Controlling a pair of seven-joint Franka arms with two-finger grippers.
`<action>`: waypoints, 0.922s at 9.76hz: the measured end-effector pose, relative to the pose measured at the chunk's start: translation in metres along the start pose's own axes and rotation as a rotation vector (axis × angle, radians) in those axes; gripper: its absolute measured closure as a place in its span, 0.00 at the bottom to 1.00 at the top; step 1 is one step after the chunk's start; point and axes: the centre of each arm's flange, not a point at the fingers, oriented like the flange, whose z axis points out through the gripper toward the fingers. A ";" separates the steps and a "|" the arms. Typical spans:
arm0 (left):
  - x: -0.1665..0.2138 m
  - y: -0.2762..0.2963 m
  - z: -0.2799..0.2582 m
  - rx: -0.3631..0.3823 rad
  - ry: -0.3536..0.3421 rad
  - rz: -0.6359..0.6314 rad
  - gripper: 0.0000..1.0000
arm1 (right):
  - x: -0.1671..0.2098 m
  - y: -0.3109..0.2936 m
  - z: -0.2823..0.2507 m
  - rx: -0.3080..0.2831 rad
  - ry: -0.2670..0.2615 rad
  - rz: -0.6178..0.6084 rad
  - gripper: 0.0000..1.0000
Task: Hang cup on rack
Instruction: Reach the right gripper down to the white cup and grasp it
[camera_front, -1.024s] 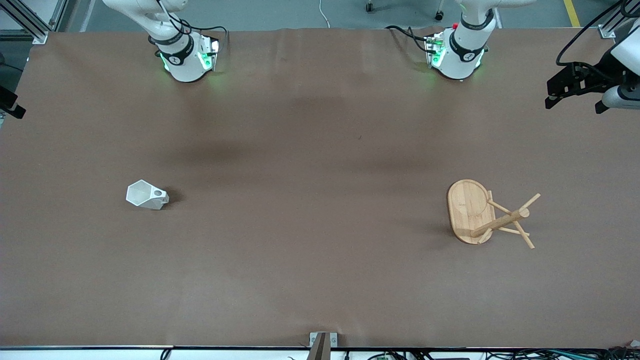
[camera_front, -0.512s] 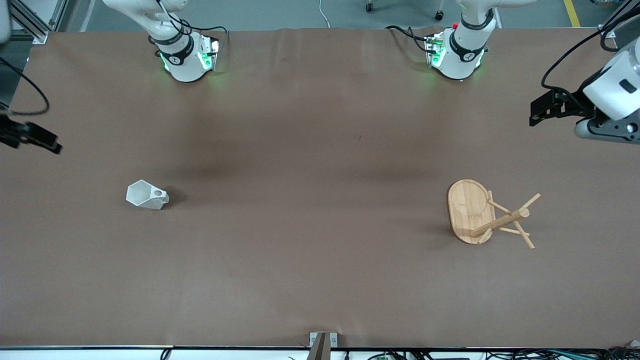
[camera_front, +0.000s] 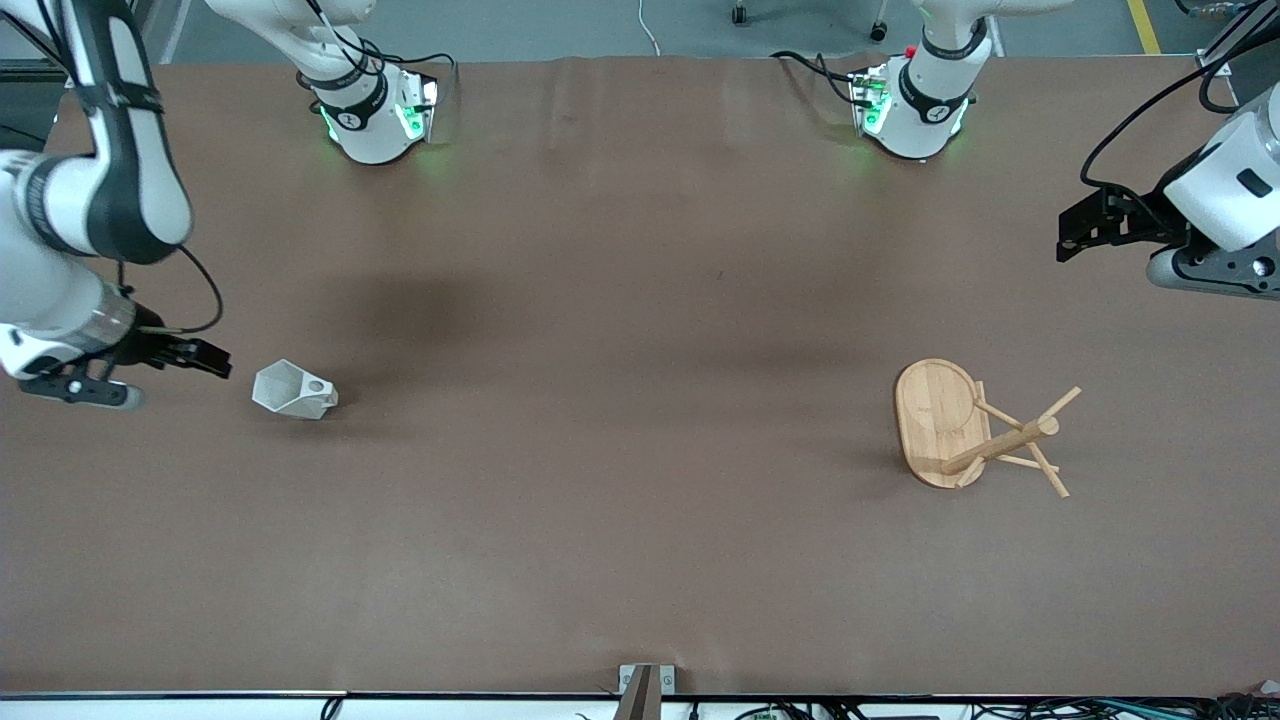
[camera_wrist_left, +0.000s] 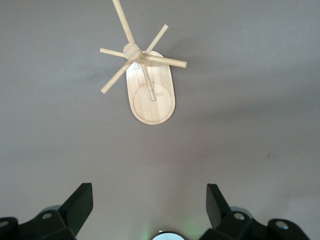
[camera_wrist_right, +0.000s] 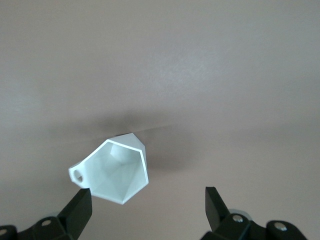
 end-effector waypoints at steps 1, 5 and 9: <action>0.000 -0.002 -0.001 0.000 0.002 -0.012 0.00 | -0.005 -0.006 0.027 0.000 0.016 -0.010 0.00; 0.002 -0.001 -0.001 -0.001 0.003 -0.049 0.00 | -0.015 -0.012 0.089 -0.004 0.014 -0.022 0.02; 0.003 -0.001 -0.001 -0.001 0.004 -0.048 0.00 | -0.016 -0.012 0.095 -0.004 0.010 -0.023 0.43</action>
